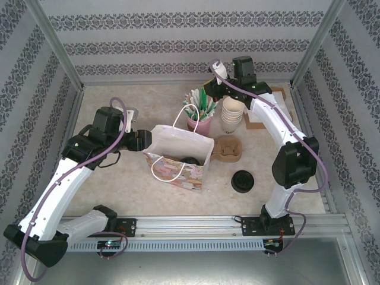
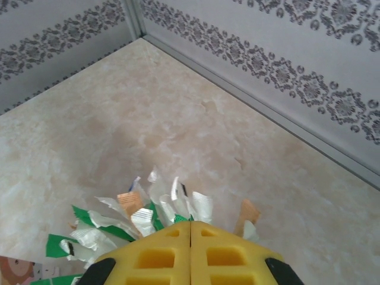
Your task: Pack the takeout coffee
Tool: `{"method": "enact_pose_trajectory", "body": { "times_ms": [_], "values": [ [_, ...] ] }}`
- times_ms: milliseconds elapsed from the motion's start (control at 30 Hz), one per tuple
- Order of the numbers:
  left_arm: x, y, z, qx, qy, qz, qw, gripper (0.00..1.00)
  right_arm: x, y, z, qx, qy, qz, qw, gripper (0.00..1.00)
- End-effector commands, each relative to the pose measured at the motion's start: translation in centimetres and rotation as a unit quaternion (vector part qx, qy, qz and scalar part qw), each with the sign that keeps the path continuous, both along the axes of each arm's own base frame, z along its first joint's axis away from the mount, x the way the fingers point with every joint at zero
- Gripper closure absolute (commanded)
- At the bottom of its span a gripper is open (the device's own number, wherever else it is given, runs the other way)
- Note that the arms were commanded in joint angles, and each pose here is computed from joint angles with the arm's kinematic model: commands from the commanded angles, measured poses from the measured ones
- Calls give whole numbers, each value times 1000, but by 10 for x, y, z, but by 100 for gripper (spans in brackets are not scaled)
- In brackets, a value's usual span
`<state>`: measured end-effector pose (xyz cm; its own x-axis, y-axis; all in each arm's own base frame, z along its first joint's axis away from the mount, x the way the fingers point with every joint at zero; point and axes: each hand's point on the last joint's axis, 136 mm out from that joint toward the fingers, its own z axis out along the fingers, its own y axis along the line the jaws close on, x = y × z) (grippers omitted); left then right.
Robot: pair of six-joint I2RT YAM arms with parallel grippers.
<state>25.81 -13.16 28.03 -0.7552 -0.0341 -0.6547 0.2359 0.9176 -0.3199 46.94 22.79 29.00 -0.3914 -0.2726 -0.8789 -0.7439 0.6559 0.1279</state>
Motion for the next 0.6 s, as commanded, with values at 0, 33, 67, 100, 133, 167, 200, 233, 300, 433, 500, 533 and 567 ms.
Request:
{"method": "enact_pose_trajectory", "body": {
  "times_ms": [0, 33, 67, 100, 133, 167, 200, 233, 300, 433, 500, 533, 567],
  "values": [
    [-1, -3, 0, -7, 4, 0, 1000, 35, 14, -12, -17, -10, 25, -44, 999, 88],
    [-1, -2, 0, -7, 3, 0, 1000, 35, 17, -15, -18, -14, 26, -55, 998, 87],
    [-1, -2, -1, -5, 4, 1, 1000, 35, 19, -17, -19, -17, 27, -63, 998, 86],
    [-1, -2, 0, -5, 4, 2, 1000, 35, 21, -20, -20, -22, 27, -72, 997, 84],
    [-1, -2, -1, -5, 4, 2, 1000, 35, 23, -23, -21, -25, 29, -83, 996, 81],
    [-1, -2, 0, -5, 3, 2, 1000, 35, 24, -25, -21, -28, 29, -89, 995, 80],
    [0, -2, 0, -5, 3, 2, 1000, 35, 24, -26, -21, -29, 30, -94, 995, 76],
    [0, -2, 0, -5, 3, 2, 1000, 35, 24, -27, -18, -27, 30, -100, 994, 74],
    [0, -2, 1, -5, 3, 3, 1000, 35, 24, -29, -14, -19, 34, -110, 993, 74],
    [1, -3, 1, -7, 4, 3, 1000, 35, 19, -25, -9, -12, 34, -106, 994, 74],
    [1, -3, 1, -7, 6, 2, 1000, 35, 19, -24, -11, -12, 34, -104, 994, 74],
    [1, -3, 1, -8, 5, 3, 1000, 35, 19, -23, -12, -12, 34, -101, 994, 74],
    [1, -3, 2, -9, 5, 3, 1000, 35, 20, -22, -14, -14, 35, -101, 994, 74]
  ]
}}
